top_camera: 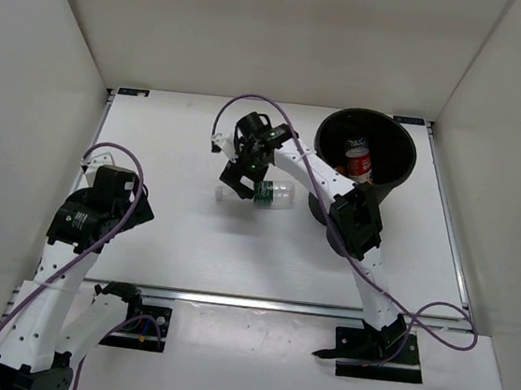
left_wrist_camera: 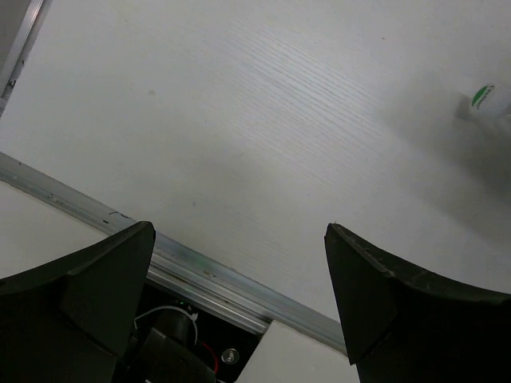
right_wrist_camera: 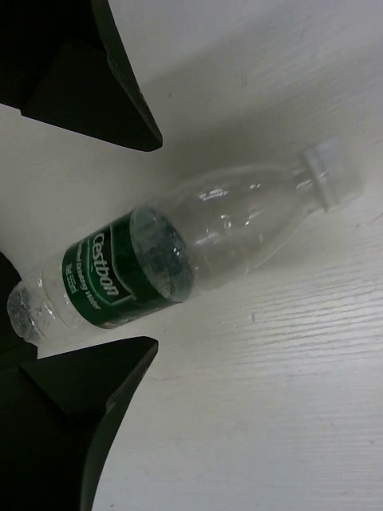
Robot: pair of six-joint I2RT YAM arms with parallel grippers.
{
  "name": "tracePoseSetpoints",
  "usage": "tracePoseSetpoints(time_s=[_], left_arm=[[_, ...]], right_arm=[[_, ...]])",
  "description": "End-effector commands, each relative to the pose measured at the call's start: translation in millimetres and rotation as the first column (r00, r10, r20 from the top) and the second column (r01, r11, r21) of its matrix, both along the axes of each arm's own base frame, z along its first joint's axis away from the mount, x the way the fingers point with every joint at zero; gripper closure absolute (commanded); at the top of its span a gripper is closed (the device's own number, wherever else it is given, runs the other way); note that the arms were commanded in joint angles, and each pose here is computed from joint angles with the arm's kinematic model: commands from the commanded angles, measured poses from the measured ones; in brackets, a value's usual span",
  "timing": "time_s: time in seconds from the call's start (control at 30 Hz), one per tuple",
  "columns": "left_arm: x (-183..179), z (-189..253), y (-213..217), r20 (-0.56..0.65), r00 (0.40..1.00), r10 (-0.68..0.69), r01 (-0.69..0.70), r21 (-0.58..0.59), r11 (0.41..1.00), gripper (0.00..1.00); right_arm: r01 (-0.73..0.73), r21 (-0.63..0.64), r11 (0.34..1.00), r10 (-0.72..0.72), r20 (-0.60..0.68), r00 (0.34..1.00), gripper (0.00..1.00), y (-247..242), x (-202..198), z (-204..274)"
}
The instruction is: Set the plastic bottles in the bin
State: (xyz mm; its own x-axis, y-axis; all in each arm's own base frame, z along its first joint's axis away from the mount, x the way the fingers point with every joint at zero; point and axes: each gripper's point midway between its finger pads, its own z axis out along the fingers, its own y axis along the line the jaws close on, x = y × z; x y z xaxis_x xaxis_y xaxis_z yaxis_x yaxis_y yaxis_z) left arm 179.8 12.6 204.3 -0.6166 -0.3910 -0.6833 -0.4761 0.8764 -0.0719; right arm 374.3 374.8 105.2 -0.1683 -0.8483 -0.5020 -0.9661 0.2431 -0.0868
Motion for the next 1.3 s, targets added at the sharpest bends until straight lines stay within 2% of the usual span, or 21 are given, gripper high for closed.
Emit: tracePoseSetpoints(time_s=[0.0,0.27,0.37,0.5,0.57,0.63,0.67,0.73,0.83,0.87,0.97,1.0,1.03,1.07,1.13,1.17,1.2,1.27], left_arm=[[-8,-6,10,-0.041,0.999,0.013,-0.011,0.053,0.999,0.02],[-5,-12,11,-0.061,0.998,0.01,-0.006,0.063,0.998,0.01],[-4,-14,9,-0.07,0.998,0.001,0.003,0.057,0.998,0.01],[-1,-6,9,-0.046,0.999,-0.001,0.004,0.054,0.999,0.01],[1,-2,8,-0.033,0.999,-0.005,0.007,0.055,0.998,0.02],[5,2,7,-0.009,1.0,-0.006,0.006,0.045,0.999,0.01],[5,3,5,-0.003,1.0,-0.016,0.016,0.038,0.999,0.01],[9,6,2,0.02,1.0,-0.023,0.023,0.025,0.999,0.02],[12,7,-4,0.051,0.998,-0.041,0.041,0.003,0.999,0.02],[13,7,-5,0.062,0.997,-0.041,0.041,-0.007,0.999,0.01],[18,4,-12,0.072,0.995,-0.065,0.067,-0.027,0.997,0.01],[20,5,-9,0.082,0.995,-0.053,0.055,-0.023,0.998,0.01],[21,4,-11,0.085,0.995,-0.057,0.06,-0.028,0.998,0.01],[21,3,-13,0.084,0.994,-0.066,0.069,-0.03,0.997,0.02],[24,6,-12,0.107,0.993,-0.055,0.059,-0.036,0.998,0.02],[24,6,-13,0.108,0.993,-0.055,0.06,-0.04,0.997,0.01],[25,7,-15,0.117,0.991,-0.065,0.071,-0.042,0.997,0.02],[26,2,-17,0.106,0.992,-0.069,0.074,-0.05,0.996,0.02]], right_arm=[[-0.074,0.039,0.997,0.075,-0.02,0.997,0.01,2,4,-1],[-0.13,-0.021,0.991,0.128,-0.087,0.988,0.01,-5,-15,-54],[-0.095,-0.032,0.995,0.093,-0.079,0.993,0.01,-7,-13,-68],[-0.04,-0.045,0.998,0.04,0.009,0.999,0.13,1,-6,-66],[-0.032,-0.001,0.999,0.032,0.055,0.998,0.29,13,-4,-40],[0.004,0.06,0.998,-0.009,0.098,0.995,0.62,23,-1,-6],[0.0,0.094,0.996,-0.012,0.131,0.991,0.65,28,-4,20],[0.02,0.168,0.986,-0.054,0.201,0.978,0.66,36,-5,68],[0.043,0.329,0.943,-0.169,0.364,0.916,0.64,34,-12,179],[0.082,0.342,0.936,-0.229,0.417,0.88,0.62,20,-6,201],[0.116,0.515,0.849,-0.409,0.504,0.761,0.61,-23,-12,298],[0.171,0.542,0.822,-0.474,0.487,0.733,0.59,-44,-1,303],[0.193,0.599,0.777,-0.544,0.486,0.684,0.58,-75,6,328],[0.185,0.658,0.73,-0.584,0.46,0.669,0.62,-93,-1,351],[0.213,0.72,0.661,-0.651,0.408,0.64,0.6,-147,18,357],[0.263,0.753,0.604,-0.721,0.375,0.583,0.6,-186,27,357],[0.219,0.783,0.583,-0.695,0.34,0.633,0.59,-187,18,361],[0.267,0.81,0.521,-0.735,0.268,0.623,0.58,-232,29,337]])
